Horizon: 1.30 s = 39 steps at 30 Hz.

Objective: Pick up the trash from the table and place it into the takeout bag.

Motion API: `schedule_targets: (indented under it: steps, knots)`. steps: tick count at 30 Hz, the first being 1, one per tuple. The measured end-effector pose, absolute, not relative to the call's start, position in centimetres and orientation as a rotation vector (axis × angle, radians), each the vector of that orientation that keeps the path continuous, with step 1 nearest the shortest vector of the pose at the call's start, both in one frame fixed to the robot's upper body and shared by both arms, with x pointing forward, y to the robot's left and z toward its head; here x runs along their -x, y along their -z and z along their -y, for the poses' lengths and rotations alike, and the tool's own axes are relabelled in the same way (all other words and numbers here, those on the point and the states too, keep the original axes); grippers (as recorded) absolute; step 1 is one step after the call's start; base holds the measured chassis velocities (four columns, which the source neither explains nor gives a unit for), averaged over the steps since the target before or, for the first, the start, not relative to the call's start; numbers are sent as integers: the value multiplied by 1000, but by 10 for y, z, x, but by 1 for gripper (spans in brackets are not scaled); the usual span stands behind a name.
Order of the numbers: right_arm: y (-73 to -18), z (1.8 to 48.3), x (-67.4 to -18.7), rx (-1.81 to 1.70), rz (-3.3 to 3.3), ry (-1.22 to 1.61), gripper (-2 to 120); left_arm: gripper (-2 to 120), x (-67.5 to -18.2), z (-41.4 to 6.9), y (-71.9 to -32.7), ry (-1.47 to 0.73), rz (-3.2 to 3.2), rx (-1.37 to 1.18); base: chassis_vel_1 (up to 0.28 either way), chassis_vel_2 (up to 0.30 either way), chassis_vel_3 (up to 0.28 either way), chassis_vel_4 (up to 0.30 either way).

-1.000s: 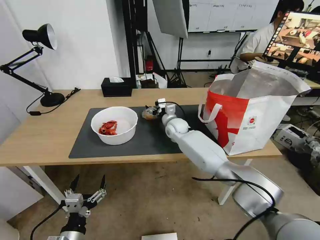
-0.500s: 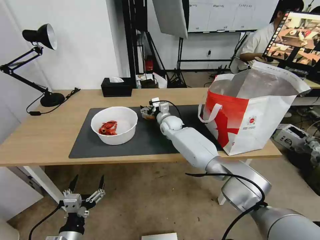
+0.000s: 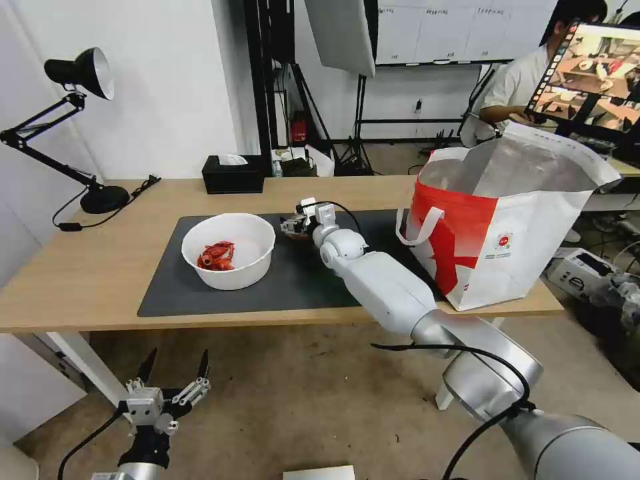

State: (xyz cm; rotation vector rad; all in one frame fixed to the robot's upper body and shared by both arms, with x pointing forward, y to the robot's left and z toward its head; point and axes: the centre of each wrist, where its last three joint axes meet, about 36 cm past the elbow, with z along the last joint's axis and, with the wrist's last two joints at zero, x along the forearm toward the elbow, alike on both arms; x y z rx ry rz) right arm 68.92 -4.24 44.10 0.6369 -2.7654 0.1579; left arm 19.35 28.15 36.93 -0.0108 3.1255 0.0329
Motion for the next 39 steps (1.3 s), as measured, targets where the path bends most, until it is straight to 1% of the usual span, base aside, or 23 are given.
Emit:
schedule_targets:
  steps: [28, 31, 32, 33, 36, 37, 39]
  knots:
    - [-421, 51, -683, -612, 2719, -155, 100, 100, -194, -280, -369, -32, -3127, 4, 0, 0, 0, 0]
    - [-420, 52, -683, -607, 2720, -156, 96, 100, -194, -280, -368, -31, -3129, 2, 0, 0, 0, 0]
    - [-420, 53, -683, -604, 2723, -154, 91, 100, -194, -279, -368, -31, -3130, 1, 0, 0, 0, 0]
    - [-420, 53, -683, -604, 2723, -154, 91, 100, -194, -279, -368, -31, -3130, 1, 0, 0, 0, 0]
    - [-419, 55, -683, -599, 2732, -153, 75, 100, -194, -279, -367, -30, -3132, -3, 0, 0, 0, 0]
    - [-419, 55, -683, -599, 2732, -153, 75, 100, -194, -279, -367, -30, -3132, -3, 0, 0, 0, 0]
    - [-418, 56, -683, -596, 2735, -154, 64, 100, -194, -278, -367, -30, -3133, -6, 0, 0, 0, 0]
